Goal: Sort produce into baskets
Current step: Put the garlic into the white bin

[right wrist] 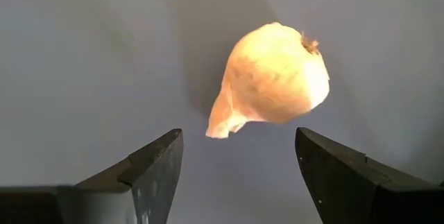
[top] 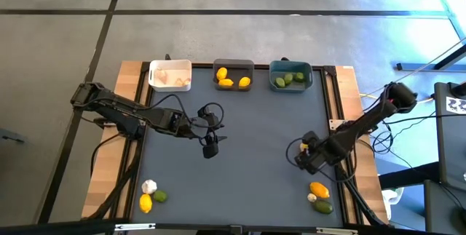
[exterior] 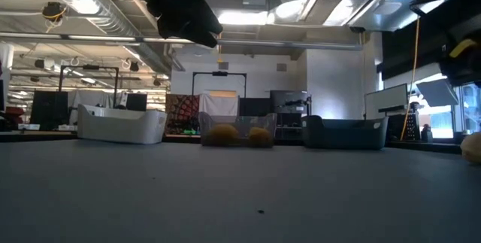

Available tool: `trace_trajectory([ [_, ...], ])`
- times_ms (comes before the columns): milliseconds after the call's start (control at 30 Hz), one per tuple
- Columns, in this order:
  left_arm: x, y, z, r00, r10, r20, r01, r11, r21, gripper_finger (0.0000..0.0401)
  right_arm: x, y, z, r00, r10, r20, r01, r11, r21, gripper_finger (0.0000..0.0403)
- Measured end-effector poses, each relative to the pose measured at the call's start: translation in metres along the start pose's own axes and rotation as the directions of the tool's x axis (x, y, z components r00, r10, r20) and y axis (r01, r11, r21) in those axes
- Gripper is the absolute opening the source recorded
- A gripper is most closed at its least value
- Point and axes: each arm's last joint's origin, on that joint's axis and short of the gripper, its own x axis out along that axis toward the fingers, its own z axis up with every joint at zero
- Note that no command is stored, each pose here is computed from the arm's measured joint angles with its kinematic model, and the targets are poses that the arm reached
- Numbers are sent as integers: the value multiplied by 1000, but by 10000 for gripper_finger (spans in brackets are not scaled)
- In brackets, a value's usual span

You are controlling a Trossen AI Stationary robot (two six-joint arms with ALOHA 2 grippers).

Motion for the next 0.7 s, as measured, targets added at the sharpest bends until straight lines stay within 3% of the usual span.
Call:
trace_trajectory([
  [300, 0, 0, 0, 1000, 0, 0, 0, 1000, 0, 217, 15, 4, -2, 996, -78, 45, 78, 997, 7, 261],
  [700, 0, 0, 0, 1000, 0, 0, 0, 1000, 1, 217, 22, 5, -3, 991, -120, 52, 124, 989, -85, 94],
])
